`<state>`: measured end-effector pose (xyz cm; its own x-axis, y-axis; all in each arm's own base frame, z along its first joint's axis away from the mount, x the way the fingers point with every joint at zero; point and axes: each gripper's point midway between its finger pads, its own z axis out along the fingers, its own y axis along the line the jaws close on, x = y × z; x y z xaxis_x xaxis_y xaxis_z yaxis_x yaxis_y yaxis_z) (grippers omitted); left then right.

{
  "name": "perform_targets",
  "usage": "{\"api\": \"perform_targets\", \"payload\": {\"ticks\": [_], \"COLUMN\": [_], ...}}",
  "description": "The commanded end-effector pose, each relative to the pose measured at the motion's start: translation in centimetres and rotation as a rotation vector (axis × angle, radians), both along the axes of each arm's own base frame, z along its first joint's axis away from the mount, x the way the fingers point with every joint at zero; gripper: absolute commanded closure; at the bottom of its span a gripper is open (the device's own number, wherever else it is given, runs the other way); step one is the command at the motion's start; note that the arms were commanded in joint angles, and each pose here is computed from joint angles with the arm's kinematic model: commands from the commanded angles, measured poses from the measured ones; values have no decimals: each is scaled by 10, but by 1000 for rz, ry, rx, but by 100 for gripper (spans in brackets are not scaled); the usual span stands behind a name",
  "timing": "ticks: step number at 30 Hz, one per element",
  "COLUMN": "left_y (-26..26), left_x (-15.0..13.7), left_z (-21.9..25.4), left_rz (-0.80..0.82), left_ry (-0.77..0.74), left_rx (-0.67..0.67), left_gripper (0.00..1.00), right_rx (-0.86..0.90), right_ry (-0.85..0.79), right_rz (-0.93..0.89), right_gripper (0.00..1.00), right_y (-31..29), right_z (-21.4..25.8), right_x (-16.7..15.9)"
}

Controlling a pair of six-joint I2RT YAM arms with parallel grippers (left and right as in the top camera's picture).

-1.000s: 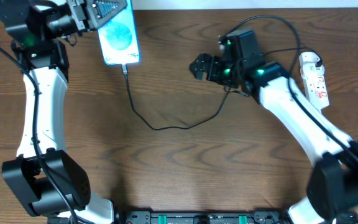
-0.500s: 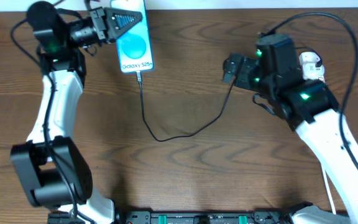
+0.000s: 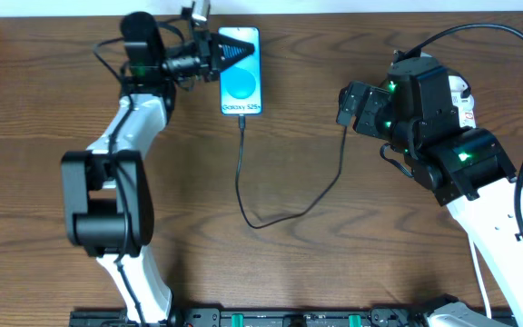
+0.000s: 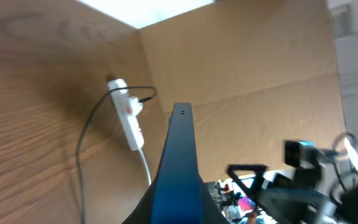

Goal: Plug charger to phone and switch on socket
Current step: 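Lower the held phone with the left gripper toward the table center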

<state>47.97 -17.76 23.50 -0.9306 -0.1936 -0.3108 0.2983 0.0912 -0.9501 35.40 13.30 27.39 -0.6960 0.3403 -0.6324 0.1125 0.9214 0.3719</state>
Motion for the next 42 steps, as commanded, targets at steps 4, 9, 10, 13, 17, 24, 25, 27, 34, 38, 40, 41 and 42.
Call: {"api": "perform_targets", "payload": {"ticks": [4,9,10,13,17,24,25,27,34,38,40,41,42], "left_y": [-3,7,8,9,6,-19,-25,-33,-48,-49,-46,-46,-46], "left_x": [20,27,25,18,5,-20,-22,-25,-25,-22,-18,-18,-17], "left_z": [-45,-97,-102,-116,-129,-142,-142,-143,-156,-163,-168,-168,-168], "left_rz": [64,188,192,183,144,24,7,-9,16,52,95,99,100], "left_ry": [98,257,268,281,279,160,135,111,107,136,176,182,184], "left_rx": [22,140,158,206,254,335,341,353,441,480,501,501,500], "left_gripper": [93,93,93,92,93,93,93,93,93,93,93,93,93], "right_rx": [-20,-20,-22,-27,-27,-27,-27,-27,-29,-31,-32,-32,-32], "right_ry": [-20,-21,-22,-23,-23,-23,-23,-23,-20,-14,-12,-12,-12], "right_rz": [-10,-11,-13,-18,-18,-18,-18,-18,-18,-18,-18,-18,-18], "right_gripper": [1,1,1,1,1,1,1,1,1,1,1,1,1], "right_y": [-6,-6,-6,-8,-8,-8,-8,-8,-8,-8,-8,-8,-8], "right_z": [6,6,6,6,6,6,6,6,6,5,4,4,4], "right_x": [0,0,0,1,1,1,1,1,0,-1,-1,-1,-1]}}
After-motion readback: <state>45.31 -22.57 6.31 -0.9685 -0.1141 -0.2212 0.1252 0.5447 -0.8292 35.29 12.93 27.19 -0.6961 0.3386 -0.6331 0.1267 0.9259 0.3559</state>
